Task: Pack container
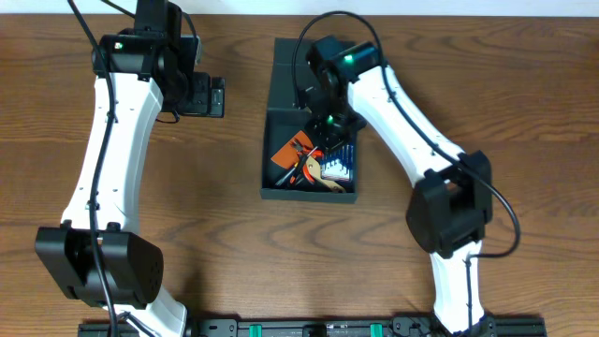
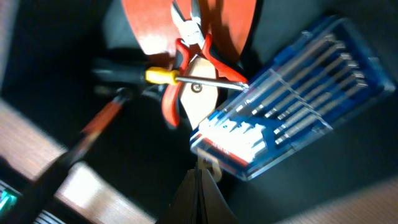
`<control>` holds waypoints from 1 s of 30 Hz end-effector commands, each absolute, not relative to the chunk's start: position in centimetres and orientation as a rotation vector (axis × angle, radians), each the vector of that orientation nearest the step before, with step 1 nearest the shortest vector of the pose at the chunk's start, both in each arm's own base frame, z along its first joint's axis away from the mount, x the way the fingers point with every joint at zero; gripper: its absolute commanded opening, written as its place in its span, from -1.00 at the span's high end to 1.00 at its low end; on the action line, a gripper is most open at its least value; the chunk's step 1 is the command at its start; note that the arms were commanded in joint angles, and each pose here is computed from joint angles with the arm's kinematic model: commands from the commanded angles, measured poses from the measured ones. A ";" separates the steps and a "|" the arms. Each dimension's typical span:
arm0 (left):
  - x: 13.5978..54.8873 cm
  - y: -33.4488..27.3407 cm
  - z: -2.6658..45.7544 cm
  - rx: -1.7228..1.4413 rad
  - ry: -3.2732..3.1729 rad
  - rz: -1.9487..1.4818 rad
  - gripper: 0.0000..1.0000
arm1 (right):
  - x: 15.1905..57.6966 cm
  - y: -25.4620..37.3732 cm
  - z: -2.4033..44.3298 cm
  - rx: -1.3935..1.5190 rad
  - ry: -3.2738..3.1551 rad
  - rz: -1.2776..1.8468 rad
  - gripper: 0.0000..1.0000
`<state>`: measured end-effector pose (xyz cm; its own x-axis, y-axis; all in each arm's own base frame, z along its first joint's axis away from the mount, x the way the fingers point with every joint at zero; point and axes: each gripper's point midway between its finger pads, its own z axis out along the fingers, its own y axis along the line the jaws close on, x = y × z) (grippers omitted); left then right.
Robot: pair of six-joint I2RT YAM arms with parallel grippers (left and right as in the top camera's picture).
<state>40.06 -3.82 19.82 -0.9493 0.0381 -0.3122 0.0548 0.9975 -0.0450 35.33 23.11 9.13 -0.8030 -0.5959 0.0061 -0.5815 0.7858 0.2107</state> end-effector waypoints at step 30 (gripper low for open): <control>40.2 -3.1 20.3 0.047 2.810 -0.030 -0.97 | 22.2 22.6 27.9 0.891 -2.987 -0.685 0.98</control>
<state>40.11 -3.49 19.82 -0.9488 0.0380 -0.3136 0.0488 0.9985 -0.0266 23.42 21.18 29.95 -0.8269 -0.4952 -0.2666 -0.5612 0.7576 0.3333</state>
